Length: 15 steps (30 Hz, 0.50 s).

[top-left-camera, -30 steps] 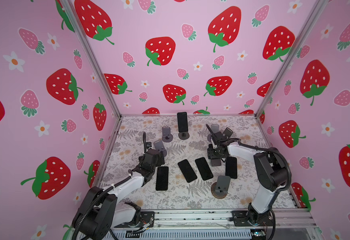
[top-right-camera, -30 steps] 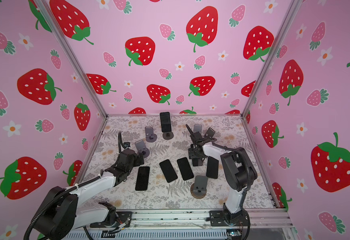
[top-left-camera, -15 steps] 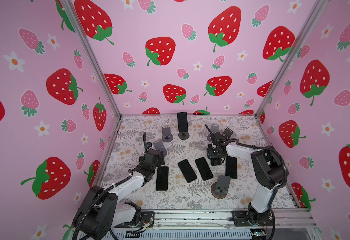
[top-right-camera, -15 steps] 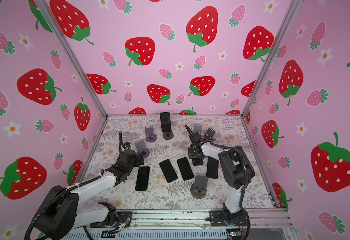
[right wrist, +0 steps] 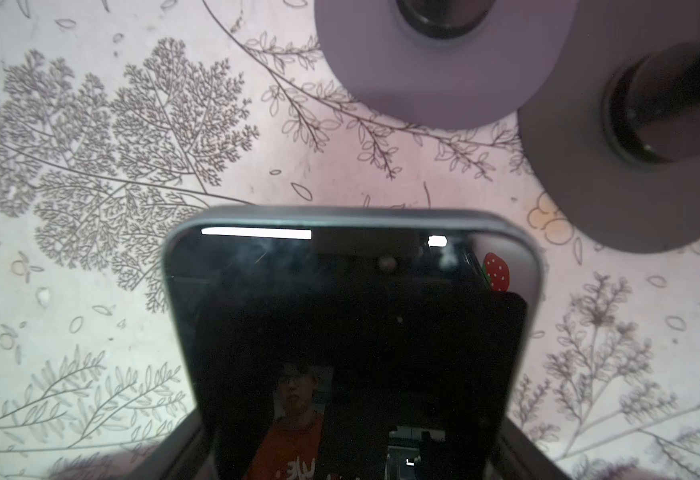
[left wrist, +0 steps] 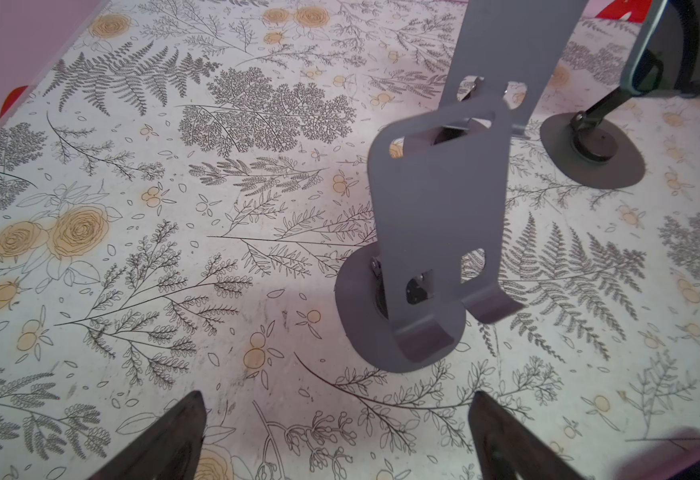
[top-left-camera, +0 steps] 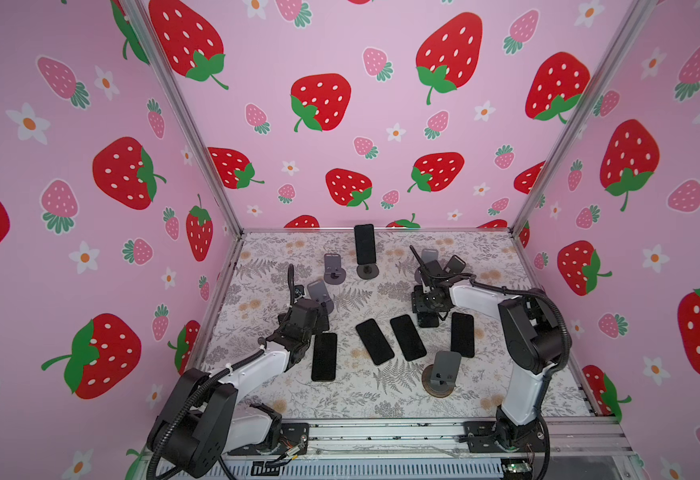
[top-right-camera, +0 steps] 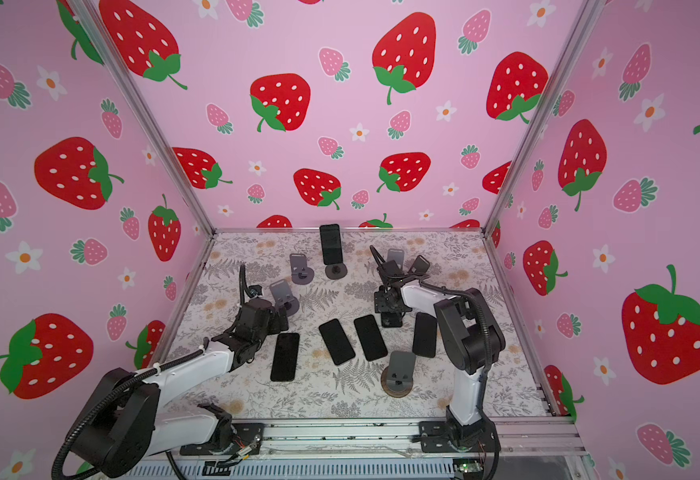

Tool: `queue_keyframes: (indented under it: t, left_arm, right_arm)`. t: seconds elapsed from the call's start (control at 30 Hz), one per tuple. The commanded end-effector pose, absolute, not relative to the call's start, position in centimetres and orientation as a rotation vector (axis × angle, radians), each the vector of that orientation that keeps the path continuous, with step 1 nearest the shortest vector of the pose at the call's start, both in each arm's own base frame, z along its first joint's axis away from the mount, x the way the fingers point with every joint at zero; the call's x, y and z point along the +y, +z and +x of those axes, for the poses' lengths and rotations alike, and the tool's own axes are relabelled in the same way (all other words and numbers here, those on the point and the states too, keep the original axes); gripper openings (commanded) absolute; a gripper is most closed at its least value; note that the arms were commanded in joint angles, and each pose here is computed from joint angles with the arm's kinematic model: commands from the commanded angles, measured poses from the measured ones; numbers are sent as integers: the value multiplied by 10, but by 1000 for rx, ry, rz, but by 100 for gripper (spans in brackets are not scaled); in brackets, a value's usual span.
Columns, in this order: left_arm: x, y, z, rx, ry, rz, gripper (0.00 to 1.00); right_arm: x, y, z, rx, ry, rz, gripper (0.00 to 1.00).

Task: Remove the phone from the phone stand
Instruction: 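Lower the held phone flat onto the table and open the right gripper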

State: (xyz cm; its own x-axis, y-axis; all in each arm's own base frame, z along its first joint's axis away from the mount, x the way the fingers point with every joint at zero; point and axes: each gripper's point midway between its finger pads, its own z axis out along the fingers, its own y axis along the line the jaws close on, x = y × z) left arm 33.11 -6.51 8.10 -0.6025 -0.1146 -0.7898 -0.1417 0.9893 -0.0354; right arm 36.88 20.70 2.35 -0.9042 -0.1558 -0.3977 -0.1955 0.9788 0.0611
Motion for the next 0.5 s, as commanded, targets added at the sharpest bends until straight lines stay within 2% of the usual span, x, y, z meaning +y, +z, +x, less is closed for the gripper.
queue_keyframes:
  t: [0.0, 0.17, 0.47]
  left_arm:
    - [-63, 97, 339, 2182, 43, -215, 99]
    - [-63, 98, 339, 2181, 44, -212, 99]
    - [-62, 96, 340, 2189, 55, -218, 99]
  right_arm:
    - [203, 7, 355, 2813, 110, -263, 78]
    - [196, 1, 352, 2834, 48, -262, 81]
    - [190, -12, 346, 2882, -5, -280, 77]
